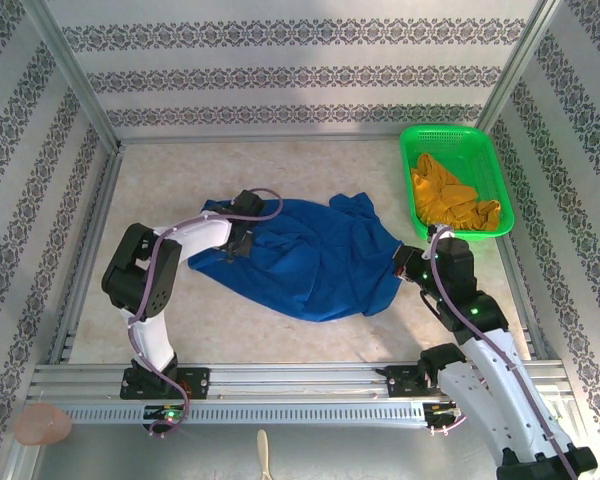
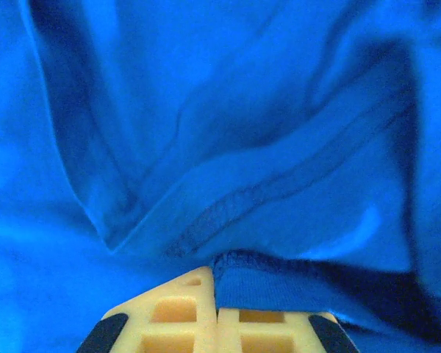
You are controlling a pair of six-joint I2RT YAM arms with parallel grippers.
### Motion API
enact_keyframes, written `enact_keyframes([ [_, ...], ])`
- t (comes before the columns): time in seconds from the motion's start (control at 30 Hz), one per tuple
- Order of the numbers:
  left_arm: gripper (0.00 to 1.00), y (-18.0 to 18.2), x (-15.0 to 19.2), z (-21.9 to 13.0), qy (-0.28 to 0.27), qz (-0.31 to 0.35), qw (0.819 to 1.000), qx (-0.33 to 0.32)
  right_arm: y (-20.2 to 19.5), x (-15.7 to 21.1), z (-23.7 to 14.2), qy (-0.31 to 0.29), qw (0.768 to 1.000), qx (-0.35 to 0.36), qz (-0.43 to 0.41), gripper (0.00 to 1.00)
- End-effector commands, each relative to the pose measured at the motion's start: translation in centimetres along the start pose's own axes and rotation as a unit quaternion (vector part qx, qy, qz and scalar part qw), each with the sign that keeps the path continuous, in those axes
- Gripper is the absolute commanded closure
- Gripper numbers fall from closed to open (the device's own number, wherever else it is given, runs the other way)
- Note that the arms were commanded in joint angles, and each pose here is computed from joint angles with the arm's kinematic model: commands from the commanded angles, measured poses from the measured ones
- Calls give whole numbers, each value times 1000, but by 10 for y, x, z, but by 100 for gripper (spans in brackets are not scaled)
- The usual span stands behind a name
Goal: Fold the inside-out t-shirt
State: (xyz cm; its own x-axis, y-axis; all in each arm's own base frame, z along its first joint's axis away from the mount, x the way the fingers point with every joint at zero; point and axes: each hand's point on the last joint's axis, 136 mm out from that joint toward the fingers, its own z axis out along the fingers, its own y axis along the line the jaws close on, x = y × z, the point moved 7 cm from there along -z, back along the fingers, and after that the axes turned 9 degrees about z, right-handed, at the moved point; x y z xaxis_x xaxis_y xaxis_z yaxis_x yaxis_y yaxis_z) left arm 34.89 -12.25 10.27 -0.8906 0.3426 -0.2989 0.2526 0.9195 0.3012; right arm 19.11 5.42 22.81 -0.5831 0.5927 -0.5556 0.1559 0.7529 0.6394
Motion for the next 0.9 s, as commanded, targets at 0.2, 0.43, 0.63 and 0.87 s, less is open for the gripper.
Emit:
enact_keyframes([
  [0.2, 100, 123, -61, -214, -279, -206, 917, 197, 60, -89, -39, -84, 994, -66, -9, 100],
  [0.43, 100, 205, -43, -305, -428, -341, 782, 298, 88, -174, -92, -191, 974, -112, 46, 100],
  [0.63, 100, 211, -33, -324, -462, -354, 748, 318, 116, -204, -117, -211, 958, -182, 66, 100],
  [0.87, 100, 203, -23, -339, -481, -357, 717, 356, 141, -200, -116, -150, 952, -260, 66, 100],
])
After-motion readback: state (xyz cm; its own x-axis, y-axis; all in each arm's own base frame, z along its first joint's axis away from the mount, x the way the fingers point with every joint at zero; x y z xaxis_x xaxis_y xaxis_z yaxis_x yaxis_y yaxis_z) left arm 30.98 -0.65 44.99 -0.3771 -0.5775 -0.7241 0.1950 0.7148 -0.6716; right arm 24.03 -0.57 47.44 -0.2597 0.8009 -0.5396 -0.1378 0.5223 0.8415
